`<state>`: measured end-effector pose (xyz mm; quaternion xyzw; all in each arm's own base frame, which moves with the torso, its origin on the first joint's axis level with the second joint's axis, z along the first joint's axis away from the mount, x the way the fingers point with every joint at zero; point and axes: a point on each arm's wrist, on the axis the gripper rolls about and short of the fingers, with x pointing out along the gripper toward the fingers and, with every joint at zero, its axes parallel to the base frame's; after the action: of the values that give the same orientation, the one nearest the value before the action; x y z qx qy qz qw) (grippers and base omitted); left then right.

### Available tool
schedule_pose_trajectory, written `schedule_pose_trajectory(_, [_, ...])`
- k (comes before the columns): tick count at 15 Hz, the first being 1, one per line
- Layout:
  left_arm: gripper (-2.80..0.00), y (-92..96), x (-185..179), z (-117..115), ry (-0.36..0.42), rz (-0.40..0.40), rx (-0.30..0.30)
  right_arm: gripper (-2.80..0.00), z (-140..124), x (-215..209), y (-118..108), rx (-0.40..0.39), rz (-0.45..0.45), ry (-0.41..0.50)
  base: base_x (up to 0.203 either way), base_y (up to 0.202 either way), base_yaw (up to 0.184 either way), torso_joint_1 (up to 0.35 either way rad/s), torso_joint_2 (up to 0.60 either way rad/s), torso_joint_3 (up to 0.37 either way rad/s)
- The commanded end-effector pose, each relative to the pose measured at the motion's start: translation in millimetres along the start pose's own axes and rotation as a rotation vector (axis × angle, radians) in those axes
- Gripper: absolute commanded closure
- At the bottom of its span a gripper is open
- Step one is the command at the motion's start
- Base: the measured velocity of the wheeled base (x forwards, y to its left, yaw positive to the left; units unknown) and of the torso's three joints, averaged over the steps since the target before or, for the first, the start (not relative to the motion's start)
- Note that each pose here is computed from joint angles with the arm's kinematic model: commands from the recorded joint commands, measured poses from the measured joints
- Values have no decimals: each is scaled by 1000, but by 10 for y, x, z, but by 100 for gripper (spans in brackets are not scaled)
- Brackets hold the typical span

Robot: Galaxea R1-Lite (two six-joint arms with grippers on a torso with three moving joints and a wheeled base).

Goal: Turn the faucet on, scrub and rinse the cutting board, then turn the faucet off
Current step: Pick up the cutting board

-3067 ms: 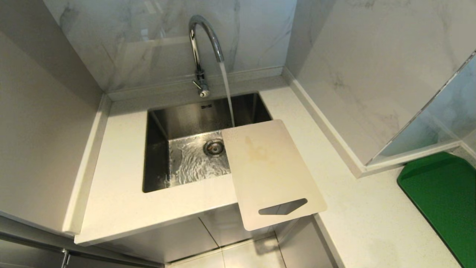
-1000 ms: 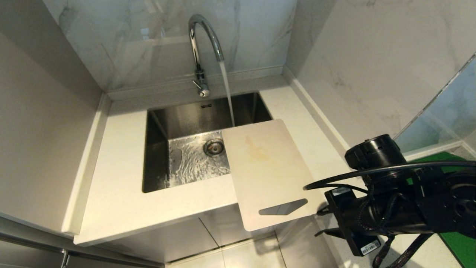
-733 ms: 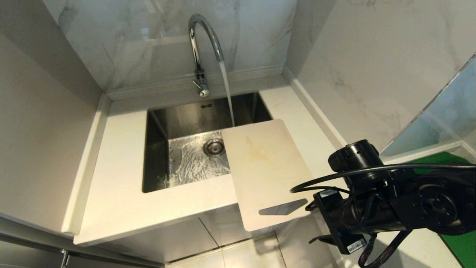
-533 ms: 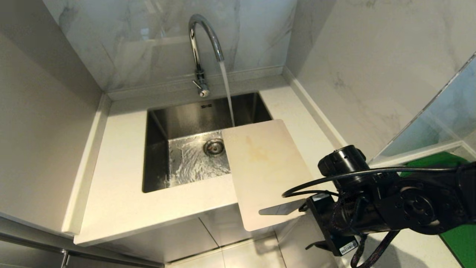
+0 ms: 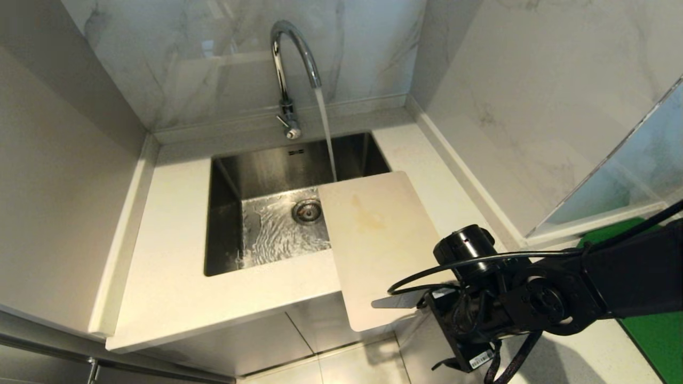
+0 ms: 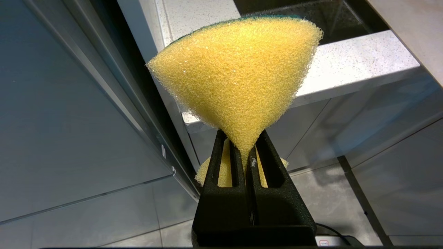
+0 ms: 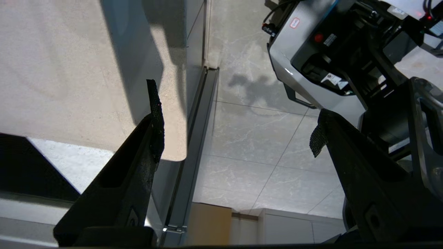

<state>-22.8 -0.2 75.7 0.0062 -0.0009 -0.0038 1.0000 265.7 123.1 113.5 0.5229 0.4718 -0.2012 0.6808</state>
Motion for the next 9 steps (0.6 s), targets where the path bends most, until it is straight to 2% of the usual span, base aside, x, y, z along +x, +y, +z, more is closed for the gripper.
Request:
schedule_pose_trajectory(1, [0, 0, 2, -4, 3, 0, 0, -280, -1, 102, -5, 7, -28, -1, 0, 0, 0, 0, 0, 0])
schedule_pose_trajectory(9, [0, 0, 2, -4, 3, 0, 0, -280, 10, 268, 74, 2, -29, -2, 0, 0, 0, 0, 0, 0])
